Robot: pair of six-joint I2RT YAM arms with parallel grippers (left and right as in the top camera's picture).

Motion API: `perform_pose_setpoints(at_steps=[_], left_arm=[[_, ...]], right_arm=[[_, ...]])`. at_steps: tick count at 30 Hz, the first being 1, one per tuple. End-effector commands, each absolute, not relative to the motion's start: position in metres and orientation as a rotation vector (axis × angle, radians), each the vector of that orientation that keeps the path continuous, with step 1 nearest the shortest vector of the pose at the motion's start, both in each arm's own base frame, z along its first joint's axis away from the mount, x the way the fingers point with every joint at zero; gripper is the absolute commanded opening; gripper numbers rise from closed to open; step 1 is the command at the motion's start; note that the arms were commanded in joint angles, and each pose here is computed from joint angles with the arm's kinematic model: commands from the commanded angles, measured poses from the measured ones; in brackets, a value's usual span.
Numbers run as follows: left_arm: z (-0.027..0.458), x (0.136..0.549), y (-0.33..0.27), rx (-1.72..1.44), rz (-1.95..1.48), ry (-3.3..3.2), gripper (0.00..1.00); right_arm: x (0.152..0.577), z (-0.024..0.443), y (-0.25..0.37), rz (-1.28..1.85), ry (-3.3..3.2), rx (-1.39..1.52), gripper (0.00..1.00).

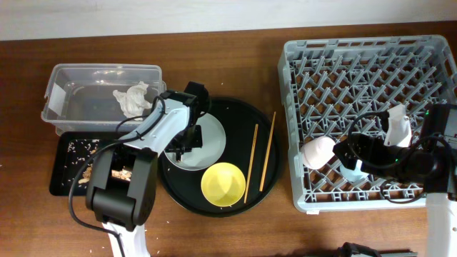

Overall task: Sort waste into correct bins and load items into the dishwasher rack
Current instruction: 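Grasp the tissue and wrapper from the white plate with the left gripper, then drop the tissue and wrapper into the clear bin and retract left arm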

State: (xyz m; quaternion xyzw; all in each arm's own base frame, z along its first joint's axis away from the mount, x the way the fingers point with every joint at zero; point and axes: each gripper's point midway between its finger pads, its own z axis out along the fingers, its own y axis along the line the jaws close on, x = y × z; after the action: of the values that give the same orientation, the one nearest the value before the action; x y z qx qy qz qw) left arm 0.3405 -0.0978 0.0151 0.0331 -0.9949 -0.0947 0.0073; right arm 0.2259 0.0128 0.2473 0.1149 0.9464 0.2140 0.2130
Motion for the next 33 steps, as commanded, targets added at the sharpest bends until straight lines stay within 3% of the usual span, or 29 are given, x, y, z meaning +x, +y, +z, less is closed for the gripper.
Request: perform_pose_setpoints(at_steps=[1, 5, 11, 12, 13, 14, 15, 20, 23, 25, 29, 33], left_arm=[[0.047, 0.352, -0.103, 0.123, -0.279, -3.149, 0.0], [0.169, 0.4, -0.099, 0.065, -0.204, -3.43, 0.0], [0.171, 0.44, 0.007, 0.515, -0.374, -3.467, 0.0], [0.166, 0.448, 0.021, 0.596, -0.289, -3.467, 0.18], [0.162, 0.453, 0.027, 0.575, -0.145, -3.473, 0.59], [0.162, 0.453, 0.025, 0.493, -0.066, -3.478, 0.72], [0.165, 0.448, 0.02, 0.422, -0.008, -3.47, 0.99], [0.239, 0.391, -0.026, 0.174, -0.004, -3.482, 0.99], [0.3, 0.344, -0.024, 0.338, -0.198, -3.6, 0.99], [0.329, 0.301, -0.028, 0.28, -0.22, -3.655, 0.99], [0.374, 0.241, -0.033, 0.174, -0.088, -3.817, 0.99], [0.391, 0.199, -0.01, 0.138, -0.174, -3.884, 0.99]], right_arm=[[0.227, 0.253, 0.013, 0.601, 2.609, 0.305, 0.91], [0.227, 0.253, 0.013, 0.601, 2.609, 0.305, 0.91], [0.227, 0.253, 0.013, 0.601, 2.608, 0.305, 0.92], [0.227, 0.253, 0.013, 0.601, 2.608, 0.305, 0.93], [0.227, 0.253, 0.013, 0.601, 2.608, 0.305, 0.96], [0.227, 0.253, 0.013, 0.601, 2.609, 0.306, 0.97], [0.226, 0.252, 0.013, 0.602, 2.612, 0.307, 0.99], [0.228, 0.253, 0.013, 0.598, 2.606, 0.304, 0.98], [0.228, 0.253, 0.013, 0.598, 2.606, 0.304, 0.99], [0.228, 0.253, 0.013, 0.598, 2.606, 0.304, 0.99], [0.228, 0.253, 0.013, 0.598, 2.606, 0.304, 0.99], [0.228, 0.253, 0.013, 0.598, 2.606, 0.304, 0.99]])
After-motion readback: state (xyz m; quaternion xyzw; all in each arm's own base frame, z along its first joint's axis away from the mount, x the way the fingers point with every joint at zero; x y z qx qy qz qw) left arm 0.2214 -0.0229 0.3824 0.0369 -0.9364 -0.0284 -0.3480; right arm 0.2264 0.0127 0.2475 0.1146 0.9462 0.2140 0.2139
